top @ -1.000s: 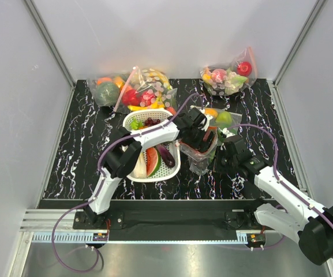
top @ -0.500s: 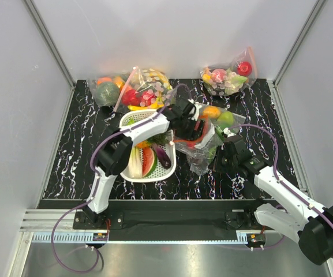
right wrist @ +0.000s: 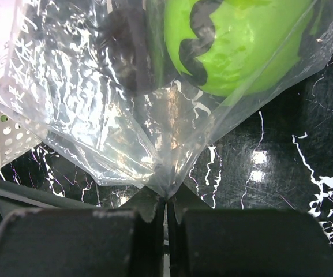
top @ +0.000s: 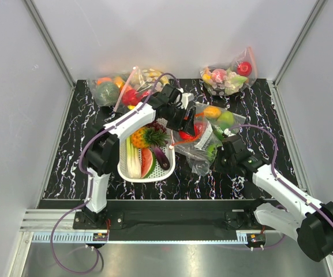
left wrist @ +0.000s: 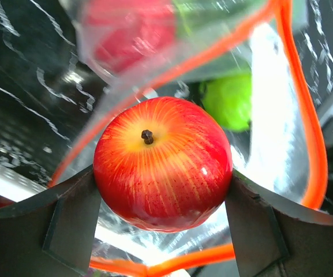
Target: Open the zip-top bag and remove the fake food
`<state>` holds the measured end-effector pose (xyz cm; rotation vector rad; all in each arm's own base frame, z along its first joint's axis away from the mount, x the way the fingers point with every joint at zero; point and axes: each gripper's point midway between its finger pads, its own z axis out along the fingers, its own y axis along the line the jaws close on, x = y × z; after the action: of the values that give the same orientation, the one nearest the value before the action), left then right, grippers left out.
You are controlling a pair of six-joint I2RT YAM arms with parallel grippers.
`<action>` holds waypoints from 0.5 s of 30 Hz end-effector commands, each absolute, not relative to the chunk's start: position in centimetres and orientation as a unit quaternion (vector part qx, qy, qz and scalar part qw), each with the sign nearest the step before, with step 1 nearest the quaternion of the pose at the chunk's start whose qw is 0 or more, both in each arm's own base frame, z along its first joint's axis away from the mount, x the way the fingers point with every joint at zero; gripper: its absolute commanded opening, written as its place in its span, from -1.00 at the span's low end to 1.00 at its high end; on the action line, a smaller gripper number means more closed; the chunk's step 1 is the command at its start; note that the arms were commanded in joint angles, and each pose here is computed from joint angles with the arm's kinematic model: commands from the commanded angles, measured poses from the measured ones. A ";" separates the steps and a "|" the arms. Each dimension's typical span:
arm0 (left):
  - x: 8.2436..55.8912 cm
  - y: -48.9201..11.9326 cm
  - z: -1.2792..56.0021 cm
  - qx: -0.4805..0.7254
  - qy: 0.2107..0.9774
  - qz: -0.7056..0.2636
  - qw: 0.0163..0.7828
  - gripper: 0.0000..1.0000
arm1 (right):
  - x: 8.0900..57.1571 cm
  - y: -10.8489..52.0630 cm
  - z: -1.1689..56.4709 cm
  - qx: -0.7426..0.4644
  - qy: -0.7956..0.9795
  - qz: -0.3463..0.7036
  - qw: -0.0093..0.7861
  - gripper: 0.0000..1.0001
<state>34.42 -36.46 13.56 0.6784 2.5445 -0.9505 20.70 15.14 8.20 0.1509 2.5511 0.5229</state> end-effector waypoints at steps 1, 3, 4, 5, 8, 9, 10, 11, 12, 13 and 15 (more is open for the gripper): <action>32.7 -37.0 20.7 0.275 0.854 -0.396 0.198 -0.10 | 21.4 15.1 9.1 0.063 0.939 0.188 0.282 -1.00; 32.4 -36.5 22.0 0.273 0.849 -0.405 0.202 -0.10 | 21.4 15.0 9.1 0.063 0.939 0.187 0.282 -1.00; 32.1 -36.3 22.4 0.271 0.848 -0.411 0.199 -0.10 | 21.5 15.1 9.1 0.063 0.939 0.188 0.282 -1.00; 31.7 -35.9 23.1 0.270 0.843 -0.420 0.199 -0.10 | 21.4 15.0 9.0 0.063 0.939 0.187 0.280 -1.00; 31.1 -35.3 23.9 0.265 0.838 -0.434 0.199 -0.10 | 21.4 15.1 9.0 0.063 0.939 0.188 0.281 -1.00; 30.8 -35.0 24.8 0.265 0.834 -0.437 0.209 -0.10 | 21.4 15.1 9.0 0.062 0.939 0.188 0.282 -1.00; 30.7 -34.9 25.0 0.265 0.832 -0.440 0.210 -0.10 | 21.4 15.1 9.0 0.063 0.939 0.188 0.281 -1.00; 30.5 -34.6 25.5 0.264 0.829 -0.445 0.213 -0.10 | 21.5 15.1 9.0 0.062 0.939 0.188 0.281 -1.00; 30.0 -34.0 25.9 0.262 0.828 -0.446 0.219 -0.11 | 21.4 15.1 9.0 0.062 0.939 0.187 0.281 -1.00; 30.2 -33.9 26.6 0.260 0.821 -0.451 0.235 -0.11 | 21.4 15.1 9.0 0.062 0.939 0.188 0.282 -1.00; 29.8 -32.3 27.5 0.246 0.818 -0.452 0.257 -0.12 | 21.5 15.1 9.0 0.063 0.939 0.188 0.282 -1.00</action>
<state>30.70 -33.26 24.32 0.6827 2.3343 -1.1691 20.63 15.04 8.12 0.1569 2.5557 0.5175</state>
